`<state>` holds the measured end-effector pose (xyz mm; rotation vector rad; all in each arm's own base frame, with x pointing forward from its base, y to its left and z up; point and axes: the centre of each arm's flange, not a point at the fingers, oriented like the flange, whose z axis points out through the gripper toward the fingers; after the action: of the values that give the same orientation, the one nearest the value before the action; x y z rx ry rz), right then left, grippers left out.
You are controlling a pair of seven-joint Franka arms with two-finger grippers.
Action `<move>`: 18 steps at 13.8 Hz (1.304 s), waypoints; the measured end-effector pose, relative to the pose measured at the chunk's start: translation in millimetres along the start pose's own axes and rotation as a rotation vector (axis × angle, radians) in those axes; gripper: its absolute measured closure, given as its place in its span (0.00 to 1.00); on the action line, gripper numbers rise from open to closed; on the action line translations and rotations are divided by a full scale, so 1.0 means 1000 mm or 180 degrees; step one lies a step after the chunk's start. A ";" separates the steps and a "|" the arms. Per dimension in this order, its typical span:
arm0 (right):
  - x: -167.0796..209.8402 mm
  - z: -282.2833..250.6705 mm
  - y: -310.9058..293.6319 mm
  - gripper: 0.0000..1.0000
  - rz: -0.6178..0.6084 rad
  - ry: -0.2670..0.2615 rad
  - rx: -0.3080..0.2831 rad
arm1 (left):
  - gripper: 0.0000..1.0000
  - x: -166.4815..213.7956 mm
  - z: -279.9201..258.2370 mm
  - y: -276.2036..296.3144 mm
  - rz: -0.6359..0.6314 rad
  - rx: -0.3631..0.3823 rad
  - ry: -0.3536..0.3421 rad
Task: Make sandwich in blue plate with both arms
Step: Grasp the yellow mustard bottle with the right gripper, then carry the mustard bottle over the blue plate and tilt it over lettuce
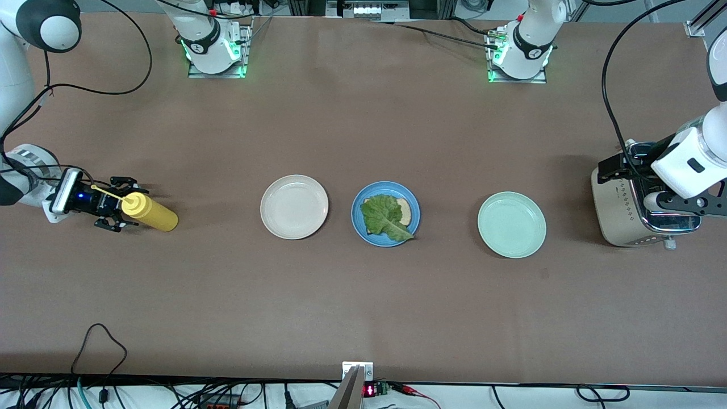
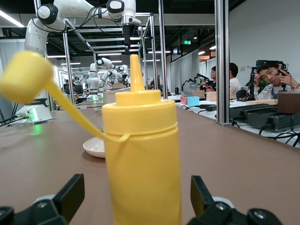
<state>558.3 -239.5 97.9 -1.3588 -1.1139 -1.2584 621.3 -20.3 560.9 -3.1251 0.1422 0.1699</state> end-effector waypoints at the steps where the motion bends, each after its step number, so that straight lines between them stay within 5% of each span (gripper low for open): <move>1: 0.000 0.002 0.003 0.00 -0.0016 0.0002 0.0004 | 0.00 0.000 0.000 0.000 0.0000 0.0000 0.0000; 10: -0.005 0.045 0.016 0.03 -0.0058 0.0049 0.0137 | 0.00 0.000 0.000 0.000 0.0000 0.0000 0.0000; 14: -0.002 0.046 0.019 0.44 -0.0087 0.0031 0.0144 | 0.00 0.000 0.000 0.000 0.0000 0.0000 0.0000; 18: 0.037 0.080 0.048 0.58 -0.0274 -0.0159 0.0258 | 0.00 0.000 0.000 0.000 0.0000 0.0000 0.0000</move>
<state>619.4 -166.2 130.0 -1.2999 -1.2566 -1.2330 621.3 -20.4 560.9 -3.1251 0.1423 0.1699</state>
